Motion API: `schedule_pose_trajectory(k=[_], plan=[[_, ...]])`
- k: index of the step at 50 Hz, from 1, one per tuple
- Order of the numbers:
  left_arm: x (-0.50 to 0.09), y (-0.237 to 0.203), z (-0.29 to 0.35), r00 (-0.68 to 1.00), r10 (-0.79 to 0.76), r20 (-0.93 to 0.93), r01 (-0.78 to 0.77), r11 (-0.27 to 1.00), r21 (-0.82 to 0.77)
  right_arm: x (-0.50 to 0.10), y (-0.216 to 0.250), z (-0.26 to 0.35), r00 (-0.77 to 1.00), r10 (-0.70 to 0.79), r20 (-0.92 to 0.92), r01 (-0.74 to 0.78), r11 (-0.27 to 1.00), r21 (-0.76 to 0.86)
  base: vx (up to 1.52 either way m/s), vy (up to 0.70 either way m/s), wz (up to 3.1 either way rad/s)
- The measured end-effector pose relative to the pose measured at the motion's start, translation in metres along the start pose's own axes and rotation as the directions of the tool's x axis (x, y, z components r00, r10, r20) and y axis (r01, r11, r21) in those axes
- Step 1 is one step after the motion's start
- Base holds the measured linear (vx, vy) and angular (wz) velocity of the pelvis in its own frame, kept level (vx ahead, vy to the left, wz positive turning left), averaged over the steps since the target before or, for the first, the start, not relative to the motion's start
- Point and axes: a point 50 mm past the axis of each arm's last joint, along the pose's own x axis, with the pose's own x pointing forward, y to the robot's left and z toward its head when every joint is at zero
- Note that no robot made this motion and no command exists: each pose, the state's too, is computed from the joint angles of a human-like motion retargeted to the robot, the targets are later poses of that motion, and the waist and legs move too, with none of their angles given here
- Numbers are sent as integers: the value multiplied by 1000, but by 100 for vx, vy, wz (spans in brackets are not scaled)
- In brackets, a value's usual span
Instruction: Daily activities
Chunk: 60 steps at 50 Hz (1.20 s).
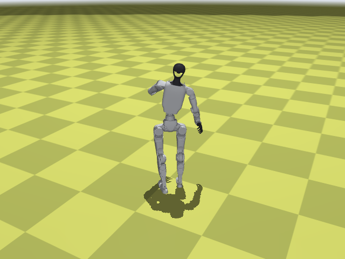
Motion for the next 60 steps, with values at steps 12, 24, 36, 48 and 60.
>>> schedule_pose_trajectory(k=[12, 24, 36, 48, 60], plan=[[4, 0, 14, 969, -244, 31, 223, 927, 303, -2, -4, -5, 1000, -6, -5, 6, 1000, -21, 0, -1, -1], [-3, -18, 25, 985, -107, 132, 85, 983, 165, 8, 25, 41, 992, 65, 107, -57, 995, -77, -2, -1, 21], [-48, -30, -28, 970, 220, -104, -226, 973, -50, 11, 33, 105, 942, 57, 331, -18, 992, -122, -1, -1, 19], [-132, 15, -74, 826, 486, -286, -468, 874, 134, -17, 16, 155, 780, 25, 625, 32, 996, -80, 0, 0, 0], [-177, 1, -92, 870, 263, -416, -235, 965, 119, -35, 2, 178, 680, 63, 730, 14, 995, -99, 0, 0, 0]])
